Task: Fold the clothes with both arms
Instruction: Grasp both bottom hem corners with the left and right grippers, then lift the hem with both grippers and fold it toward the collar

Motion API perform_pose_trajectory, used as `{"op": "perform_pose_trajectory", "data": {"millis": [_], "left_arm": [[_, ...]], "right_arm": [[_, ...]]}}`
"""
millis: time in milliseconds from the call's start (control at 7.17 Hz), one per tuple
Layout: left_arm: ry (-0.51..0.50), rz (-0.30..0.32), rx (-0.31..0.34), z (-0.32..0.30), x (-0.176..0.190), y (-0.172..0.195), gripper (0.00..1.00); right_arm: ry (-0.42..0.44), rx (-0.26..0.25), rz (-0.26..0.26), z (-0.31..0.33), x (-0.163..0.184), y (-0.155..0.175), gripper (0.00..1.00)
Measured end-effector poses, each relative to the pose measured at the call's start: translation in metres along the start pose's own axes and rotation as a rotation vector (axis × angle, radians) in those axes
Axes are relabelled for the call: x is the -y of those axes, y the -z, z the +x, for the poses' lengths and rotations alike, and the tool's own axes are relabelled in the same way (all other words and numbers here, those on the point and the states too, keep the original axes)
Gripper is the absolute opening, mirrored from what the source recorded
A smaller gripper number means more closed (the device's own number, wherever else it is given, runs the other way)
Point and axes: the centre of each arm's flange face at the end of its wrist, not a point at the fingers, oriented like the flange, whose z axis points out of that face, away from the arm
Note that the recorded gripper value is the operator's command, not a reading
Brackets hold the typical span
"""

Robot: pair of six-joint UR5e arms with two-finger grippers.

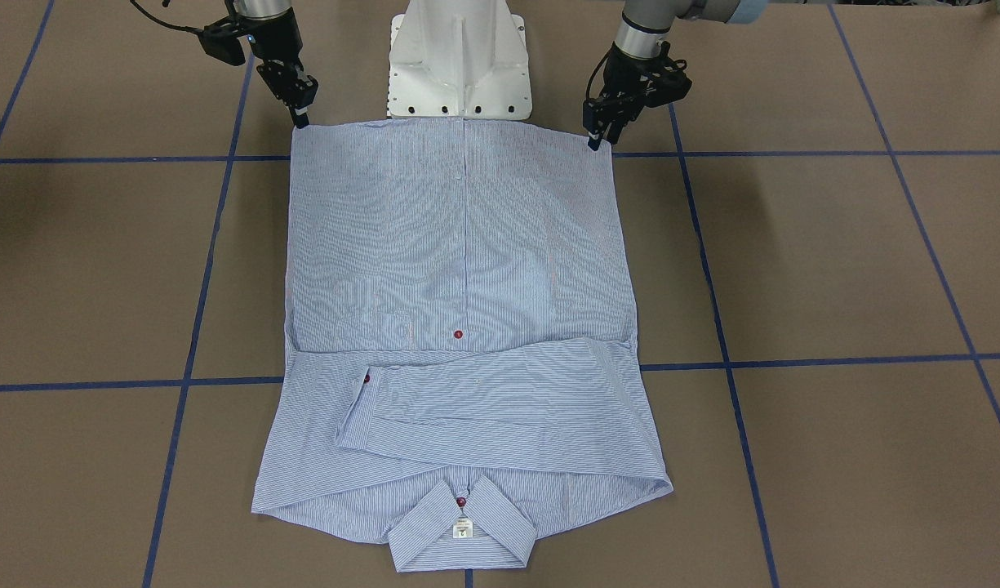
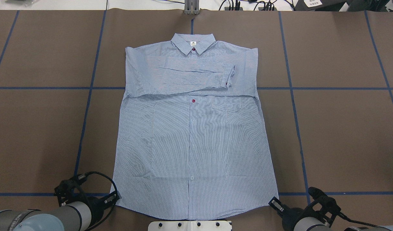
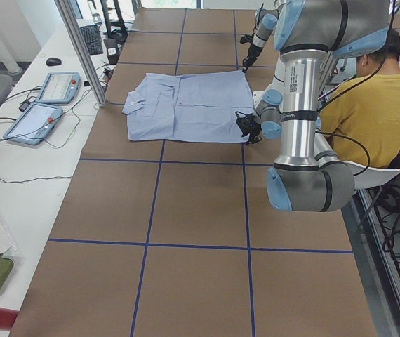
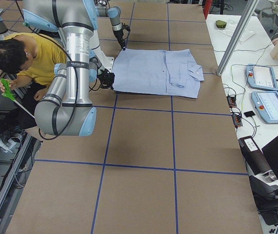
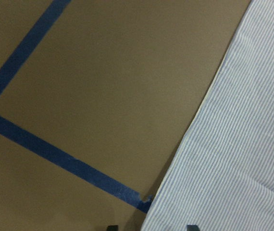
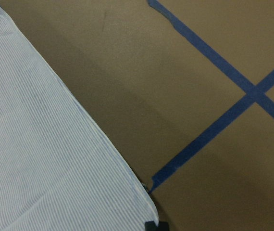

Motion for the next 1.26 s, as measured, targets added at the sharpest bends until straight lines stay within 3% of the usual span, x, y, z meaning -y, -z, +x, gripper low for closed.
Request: {"op": "perform_pose_trajectory", "data": {"millis": [419, 837, 1256], "left_arm": [[0.008, -0.002, -0.017, 0.007, 0.003, 0.009, 0.0], [0.029, -0.033, -0.081, 0.025, 0.008, 0.053, 0.0], [0.092, -0.028, -0.182, 0.06, 0.039, 0.101, 0.0]], "right_arm": [[0.001, 0.001, 0.0, 0.0, 0.0, 0.0, 0.0], [-0.01, 0.019, -0.008, -0.006, 0.002, 0.009, 0.0], [-0.057, 0.144, 0.07, -0.034, 0.024, 0.029, 0.0]]}}
